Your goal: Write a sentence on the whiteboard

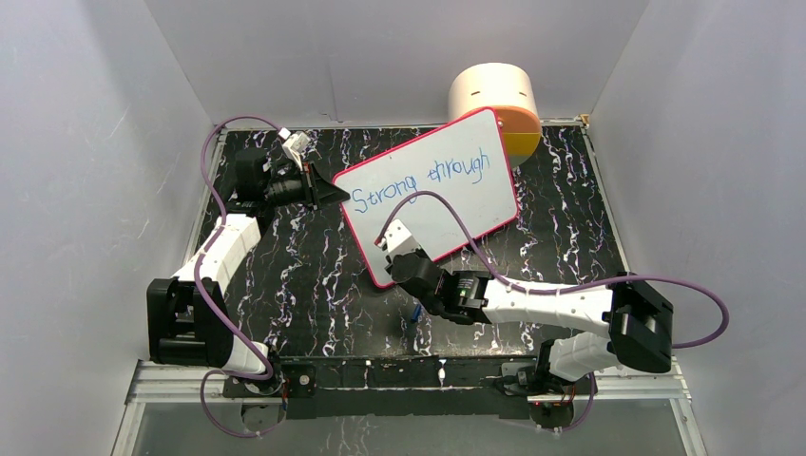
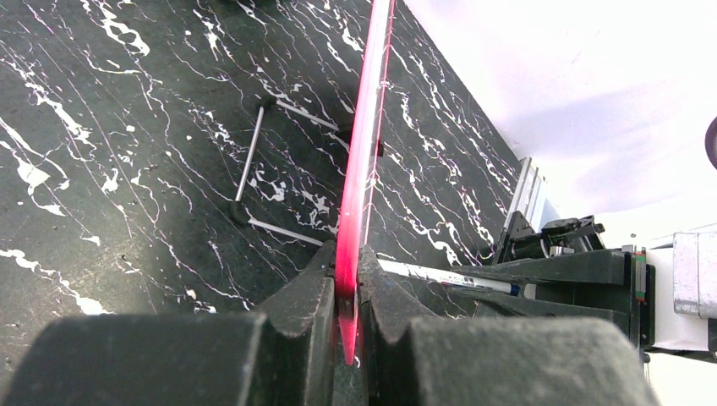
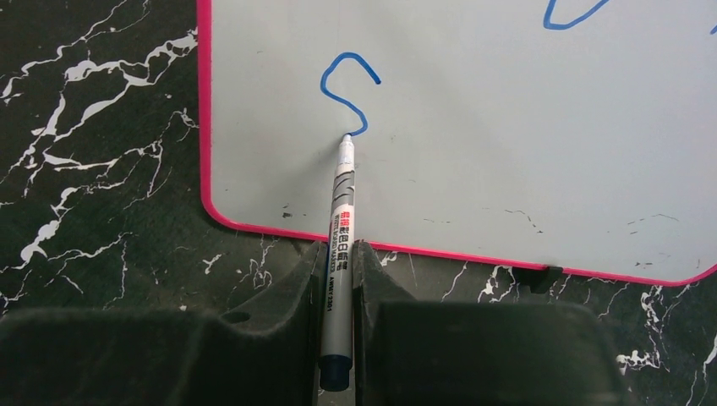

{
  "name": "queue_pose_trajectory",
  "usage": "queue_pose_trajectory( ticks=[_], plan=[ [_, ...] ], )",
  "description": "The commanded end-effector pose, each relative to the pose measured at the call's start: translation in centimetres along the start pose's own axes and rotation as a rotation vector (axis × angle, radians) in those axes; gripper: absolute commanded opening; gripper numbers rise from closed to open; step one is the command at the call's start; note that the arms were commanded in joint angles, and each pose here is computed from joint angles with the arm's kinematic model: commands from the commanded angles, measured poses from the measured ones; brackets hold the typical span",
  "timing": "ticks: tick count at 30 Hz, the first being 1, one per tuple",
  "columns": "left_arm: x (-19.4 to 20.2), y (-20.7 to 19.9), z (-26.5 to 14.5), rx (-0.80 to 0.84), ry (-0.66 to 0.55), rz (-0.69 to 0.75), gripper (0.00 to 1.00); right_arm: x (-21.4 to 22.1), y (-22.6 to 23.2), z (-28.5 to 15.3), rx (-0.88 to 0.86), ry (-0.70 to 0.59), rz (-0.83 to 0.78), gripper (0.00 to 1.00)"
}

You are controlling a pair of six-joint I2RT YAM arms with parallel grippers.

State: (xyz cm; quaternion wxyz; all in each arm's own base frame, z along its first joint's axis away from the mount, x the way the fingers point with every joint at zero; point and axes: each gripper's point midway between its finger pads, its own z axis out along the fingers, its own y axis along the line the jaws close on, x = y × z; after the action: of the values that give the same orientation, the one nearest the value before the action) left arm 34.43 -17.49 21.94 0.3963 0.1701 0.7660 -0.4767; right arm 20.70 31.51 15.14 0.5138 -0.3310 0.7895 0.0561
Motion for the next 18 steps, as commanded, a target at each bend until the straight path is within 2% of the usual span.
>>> queue_pose_trajectory(
  ticks=[1,11,18],
  plan=[
    [0.3,0.8,-0.4,-0.057,0.009,-0.012,0.0,-1.7,1.9,0.2,-0.071,-0.039,0.042,0.0],
    [0.3,0.9,-0.4,-0.063,0.01,-0.011,0.0,-4.8,1.6,-0.7,-0.089,-0.162,0.131,0.0],
    [0.5,1.1,-0.4,-0.073,0.012,-0.014,0.0,-4.4,0.0,-2.2,-0.073,-0.184,0.154,0.0]
  ],
)
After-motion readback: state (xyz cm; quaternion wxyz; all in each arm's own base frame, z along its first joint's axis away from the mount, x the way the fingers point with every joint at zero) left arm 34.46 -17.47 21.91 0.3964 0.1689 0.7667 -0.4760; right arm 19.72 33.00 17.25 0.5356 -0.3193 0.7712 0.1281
